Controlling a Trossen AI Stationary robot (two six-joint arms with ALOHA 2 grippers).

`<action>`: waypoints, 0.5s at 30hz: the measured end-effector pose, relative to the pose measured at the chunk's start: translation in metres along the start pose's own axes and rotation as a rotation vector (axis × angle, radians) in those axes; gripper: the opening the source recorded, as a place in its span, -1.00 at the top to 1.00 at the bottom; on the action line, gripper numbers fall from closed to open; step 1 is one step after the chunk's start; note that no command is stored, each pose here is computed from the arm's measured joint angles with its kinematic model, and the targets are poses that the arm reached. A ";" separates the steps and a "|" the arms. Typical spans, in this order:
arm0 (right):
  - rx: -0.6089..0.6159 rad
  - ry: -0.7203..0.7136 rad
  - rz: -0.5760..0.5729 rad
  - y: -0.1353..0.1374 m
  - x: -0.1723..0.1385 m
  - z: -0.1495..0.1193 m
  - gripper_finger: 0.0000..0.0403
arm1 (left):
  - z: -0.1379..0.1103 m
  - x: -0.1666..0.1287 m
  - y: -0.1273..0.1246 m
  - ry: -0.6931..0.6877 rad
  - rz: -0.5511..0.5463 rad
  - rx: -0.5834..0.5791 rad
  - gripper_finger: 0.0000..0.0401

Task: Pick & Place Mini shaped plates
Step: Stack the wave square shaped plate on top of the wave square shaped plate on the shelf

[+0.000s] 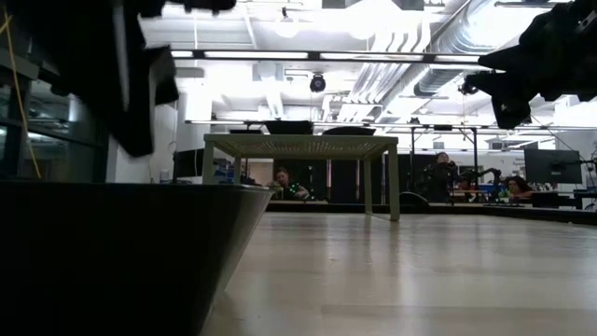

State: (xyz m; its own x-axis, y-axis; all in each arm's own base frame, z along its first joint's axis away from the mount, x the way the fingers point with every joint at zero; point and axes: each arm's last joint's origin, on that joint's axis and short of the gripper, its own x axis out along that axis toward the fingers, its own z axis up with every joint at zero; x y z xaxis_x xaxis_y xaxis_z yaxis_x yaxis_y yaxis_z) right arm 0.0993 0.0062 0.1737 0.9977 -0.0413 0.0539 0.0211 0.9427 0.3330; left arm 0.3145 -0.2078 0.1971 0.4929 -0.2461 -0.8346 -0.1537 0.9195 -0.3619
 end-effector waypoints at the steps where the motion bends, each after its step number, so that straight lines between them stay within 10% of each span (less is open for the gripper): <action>1: 0.000 0.001 -0.001 0.000 0.000 0.000 0.28 | -0.001 0.004 0.001 0.006 0.011 0.005 0.16; 15: -0.001 0.009 -0.004 0.000 0.001 -0.001 0.28 | -0.006 0.023 0.005 0.035 0.038 0.016 0.16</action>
State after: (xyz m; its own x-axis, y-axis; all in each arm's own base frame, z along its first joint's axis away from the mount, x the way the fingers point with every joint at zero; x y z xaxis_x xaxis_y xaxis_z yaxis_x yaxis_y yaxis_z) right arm 0.1000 0.0063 0.1729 0.9982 -0.0417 0.0440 0.0248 0.9430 0.3318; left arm 0.3200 -0.2113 0.1735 0.4563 -0.2210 -0.8619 -0.1582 0.9331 -0.3230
